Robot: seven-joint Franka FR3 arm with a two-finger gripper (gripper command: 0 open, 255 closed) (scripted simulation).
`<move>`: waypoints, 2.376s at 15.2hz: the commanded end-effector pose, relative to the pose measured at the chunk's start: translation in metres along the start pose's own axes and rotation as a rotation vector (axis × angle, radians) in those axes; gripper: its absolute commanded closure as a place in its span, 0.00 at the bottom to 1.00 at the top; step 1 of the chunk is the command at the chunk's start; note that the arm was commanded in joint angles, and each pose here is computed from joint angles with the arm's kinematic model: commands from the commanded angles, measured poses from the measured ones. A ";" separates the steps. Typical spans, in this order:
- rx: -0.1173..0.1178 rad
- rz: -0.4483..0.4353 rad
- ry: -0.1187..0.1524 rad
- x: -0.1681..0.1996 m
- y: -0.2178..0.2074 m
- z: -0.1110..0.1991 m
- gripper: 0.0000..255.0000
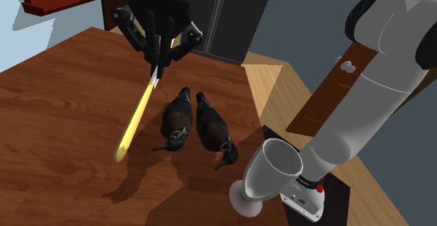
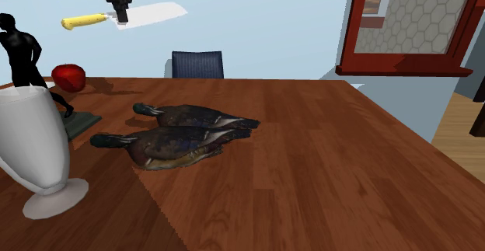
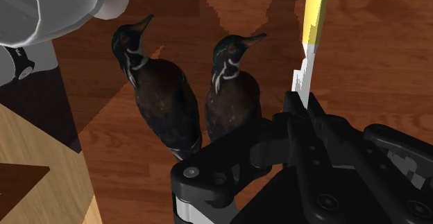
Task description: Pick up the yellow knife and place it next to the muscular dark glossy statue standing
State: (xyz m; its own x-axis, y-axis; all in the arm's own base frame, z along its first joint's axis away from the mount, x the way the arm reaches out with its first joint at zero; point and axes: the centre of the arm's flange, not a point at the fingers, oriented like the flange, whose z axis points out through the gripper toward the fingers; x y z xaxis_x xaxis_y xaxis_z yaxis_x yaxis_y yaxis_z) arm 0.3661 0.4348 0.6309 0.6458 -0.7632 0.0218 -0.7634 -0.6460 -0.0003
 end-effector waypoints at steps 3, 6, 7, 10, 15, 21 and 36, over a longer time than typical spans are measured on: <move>0.000 0.000 0.000 0.000 -0.001 0.022 1.00; 0.000 0.000 0.000 -0.001 -0.001 0.038 1.00; 0.000 0.000 0.000 -0.001 -0.001 0.043 1.00; 0.000 0.000 0.000 -0.001 -0.001 0.059 1.00; 0.000 0.000 0.000 -0.002 -0.001 0.085 1.00; 0.000 0.000 0.000 -0.002 -0.001 0.117 1.00; 0.000 0.000 0.000 -0.004 -0.001 0.196 1.00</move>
State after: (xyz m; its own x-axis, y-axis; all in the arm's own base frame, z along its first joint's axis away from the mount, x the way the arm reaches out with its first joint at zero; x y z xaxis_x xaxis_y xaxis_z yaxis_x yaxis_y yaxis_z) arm 0.3669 0.4359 0.4401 0.6457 -0.7633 0.0214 -0.7635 -0.6459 -0.0003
